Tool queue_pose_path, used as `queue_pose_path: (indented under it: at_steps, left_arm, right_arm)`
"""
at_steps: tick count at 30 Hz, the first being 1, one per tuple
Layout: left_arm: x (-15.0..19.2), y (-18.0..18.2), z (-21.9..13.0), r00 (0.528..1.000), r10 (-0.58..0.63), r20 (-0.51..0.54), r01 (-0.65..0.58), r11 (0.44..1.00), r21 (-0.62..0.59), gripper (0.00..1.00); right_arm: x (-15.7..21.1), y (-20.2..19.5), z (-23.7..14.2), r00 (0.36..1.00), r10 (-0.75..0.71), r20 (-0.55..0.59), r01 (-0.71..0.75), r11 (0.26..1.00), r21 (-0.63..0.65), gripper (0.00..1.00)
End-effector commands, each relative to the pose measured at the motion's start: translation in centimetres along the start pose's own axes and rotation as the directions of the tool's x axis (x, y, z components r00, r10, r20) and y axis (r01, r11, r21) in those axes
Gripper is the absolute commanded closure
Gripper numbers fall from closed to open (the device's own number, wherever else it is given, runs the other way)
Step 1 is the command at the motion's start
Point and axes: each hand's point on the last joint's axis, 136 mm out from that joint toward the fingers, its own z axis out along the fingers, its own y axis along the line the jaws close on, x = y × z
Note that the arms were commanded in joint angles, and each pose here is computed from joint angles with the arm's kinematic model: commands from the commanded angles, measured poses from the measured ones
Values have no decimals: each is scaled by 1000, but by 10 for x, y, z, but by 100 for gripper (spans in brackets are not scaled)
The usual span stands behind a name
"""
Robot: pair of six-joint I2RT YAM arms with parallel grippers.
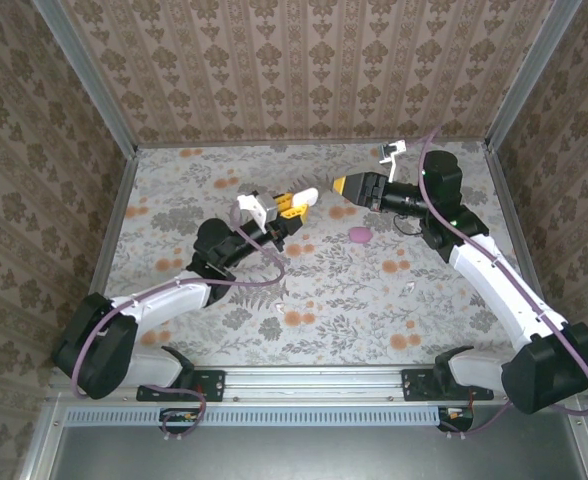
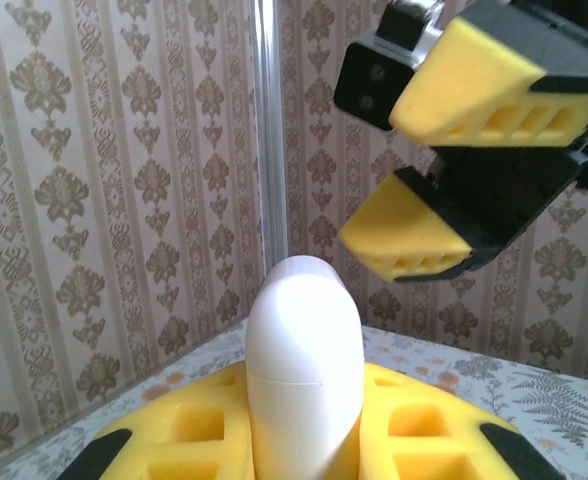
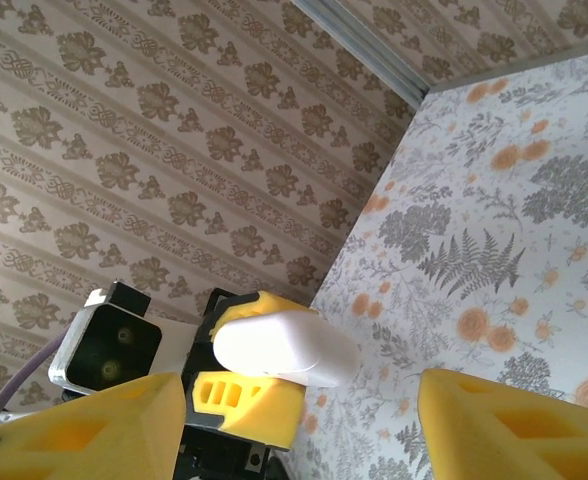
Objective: Insert the wireless bluetooth earbuds into the charging case
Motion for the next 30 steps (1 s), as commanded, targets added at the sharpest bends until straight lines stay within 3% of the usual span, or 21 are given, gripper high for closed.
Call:
queue_pose_path:
  at_steps: [1, 9, 13, 22, 30]
  left_arm:
    - [-16, -7, 2, 997, 5, 78, -9, 999, 42, 87]
    - [-15, -8, 4, 995, -34, 97, 27, 998, 64, 87]
    - [-17, -9, 3, 994, -33, 102, 26, 997, 66, 87]
    - [-16, -9, 4, 995, -14, 97, 8, 998, 67, 86]
    - [-16, -6, 6, 996, 7, 91, -12, 999, 53, 86]
  right_arm:
    - [5, 16, 1, 999, 18, -47, -22, 997, -76, 36]
    - [30, 29, 19, 977, -24, -210, -2, 993, -120, 34]
    - [32, 23, 28, 975, -4, -221, -21, 994, -112, 32]
    - [29, 1, 50, 944, 225, -241, -246, 967, -62, 26]
    - [27, 3, 62, 885, 381, -267, -418, 904, -93, 29]
